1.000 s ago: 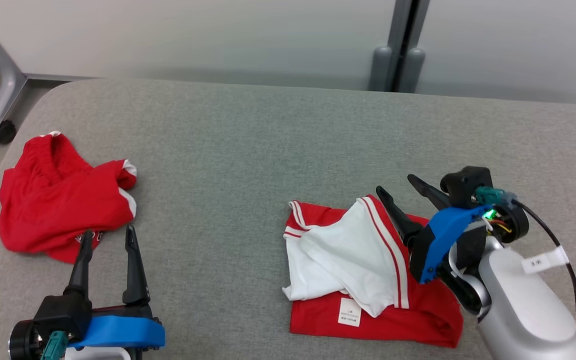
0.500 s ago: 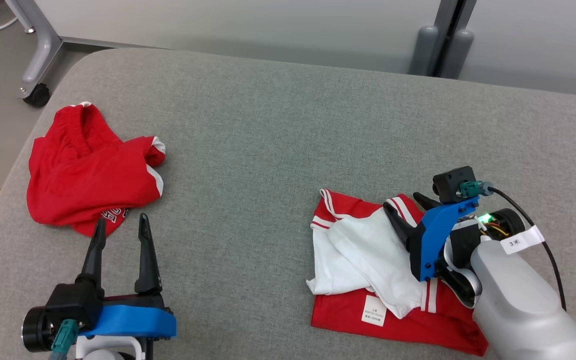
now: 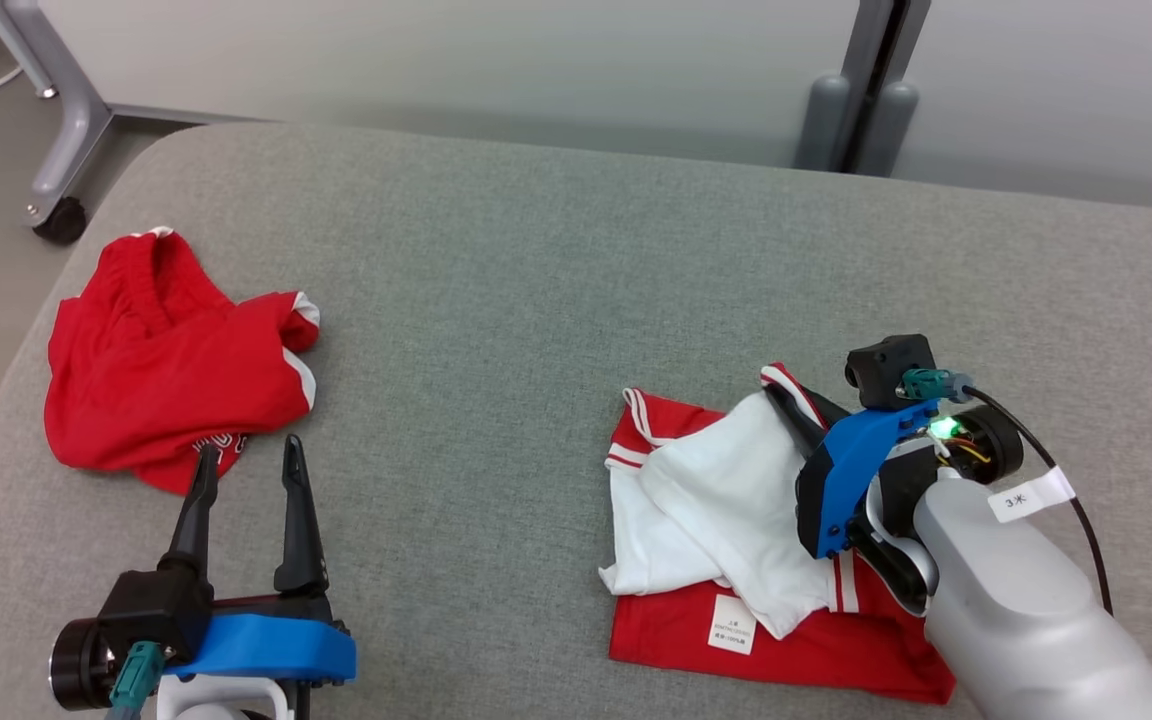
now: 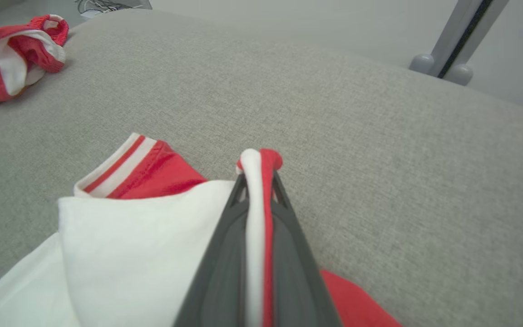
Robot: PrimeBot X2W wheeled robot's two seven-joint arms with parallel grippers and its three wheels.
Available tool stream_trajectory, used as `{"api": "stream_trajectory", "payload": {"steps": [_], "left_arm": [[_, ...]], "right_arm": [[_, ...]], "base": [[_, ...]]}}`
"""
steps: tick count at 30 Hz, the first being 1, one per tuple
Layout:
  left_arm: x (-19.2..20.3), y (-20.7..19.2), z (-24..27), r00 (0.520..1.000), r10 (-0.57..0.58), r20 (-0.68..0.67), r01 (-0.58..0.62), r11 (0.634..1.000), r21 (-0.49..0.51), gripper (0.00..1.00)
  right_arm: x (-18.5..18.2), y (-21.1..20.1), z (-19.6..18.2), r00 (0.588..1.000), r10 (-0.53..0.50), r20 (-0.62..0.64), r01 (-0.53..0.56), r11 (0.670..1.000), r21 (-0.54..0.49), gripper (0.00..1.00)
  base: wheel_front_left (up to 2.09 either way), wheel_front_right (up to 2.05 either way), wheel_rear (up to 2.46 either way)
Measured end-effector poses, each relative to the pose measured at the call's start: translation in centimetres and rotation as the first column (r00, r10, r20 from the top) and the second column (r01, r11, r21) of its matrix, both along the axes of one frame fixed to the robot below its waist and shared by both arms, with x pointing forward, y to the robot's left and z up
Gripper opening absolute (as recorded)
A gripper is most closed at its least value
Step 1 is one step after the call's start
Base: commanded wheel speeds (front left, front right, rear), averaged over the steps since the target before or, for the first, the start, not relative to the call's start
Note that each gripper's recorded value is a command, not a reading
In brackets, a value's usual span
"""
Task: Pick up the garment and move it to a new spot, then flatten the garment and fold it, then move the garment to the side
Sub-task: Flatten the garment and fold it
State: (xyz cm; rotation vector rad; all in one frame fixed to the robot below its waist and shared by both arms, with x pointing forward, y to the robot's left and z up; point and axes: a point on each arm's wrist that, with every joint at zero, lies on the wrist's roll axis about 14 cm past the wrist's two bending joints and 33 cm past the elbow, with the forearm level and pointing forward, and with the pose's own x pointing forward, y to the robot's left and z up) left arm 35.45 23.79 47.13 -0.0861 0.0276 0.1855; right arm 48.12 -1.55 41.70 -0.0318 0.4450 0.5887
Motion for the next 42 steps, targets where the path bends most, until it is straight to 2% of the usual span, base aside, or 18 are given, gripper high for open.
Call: {"api": "stream_trajectory", "payload": {"steps": [6,21,22,23,24,25,29,32,42], "left_arm": [[-0.3,-0.5,0.1,1.0,-0.015,0.006,0.015,1.0,-0.004,1.0],[-0.1,-2.1,0.6,0.998,-0.059,0.028,0.06,0.998,-0.013,1.0],[-0.1,-2.2,0.6,0.998,-0.062,0.028,0.063,0.998,-0.013,1.0],[-0.1,-2.3,0.7,0.997,-0.066,0.029,0.066,0.998,-0.014,1.0],[-0.1,-2.4,0.7,0.997,-0.068,0.03,0.068,0.998,-0.014,1.0],[-0.2,-2.4,0.7,0.997,-0.068,0.031,0.069,0.998,-0.014,1.0],[-0.2,-2.4,0.8,0.997,-0.07,0.034,0.071,0.997,-0.013,1.0],[-0.4,-2.4,0.7,0.997,-0.069,0.031,0.069,0.998,-0.014,1.0],[0.0,-3.3,1.1,0.994,-0.1,0.044,0.1,0.995,-0.003,1.0]], "right_arm": [[-0.8,0.1,2.8,0.993,0.008,0.12,-0.017,0.997,0.075,0.0],[-8.2,1.2,5.3,0.981,0.051,0.19,-0.094,0.97,0.226,0.0],[-8.7,1.4,5.4,0.98,0.056,0.19,-0.101,0.967,0.233,0.09],[-9.3,1.7,5.2,0.982,0.064,0.18,-0.106,0.966,0.236,0.46],[-9.8,1.9,5.0,0.983,0.069,0.168,-0.109,0.964,0.241,0.95],[-10.4,2.2,4.9,0.984,0.076,0.16,-0.115,0.962,0.249,1.0],[-12.4,3.4,5.1,0.982,0.111,0.152,-0.149,0.951,0.27,1.0],[-12.9,3.2,5.8,0.982,0.093,0.164,-0.139,0.944,0.298,1.0],[-11.9,-2.0,8.6,0.963,-0.109,0.246,0.015,0.935,0.355,1.0]], "base": [[0.0,0.0,0.0],[0.0,0.0,0.0],[0.0,0.0,0.0],[0.0,0.0,0.0],[0.0,0.0,0.0],[0.0,0.0,0.0],[0.0,0.0,0.0],[0.0,0.0,0.0],[0.0,0.0,0.0]]}}
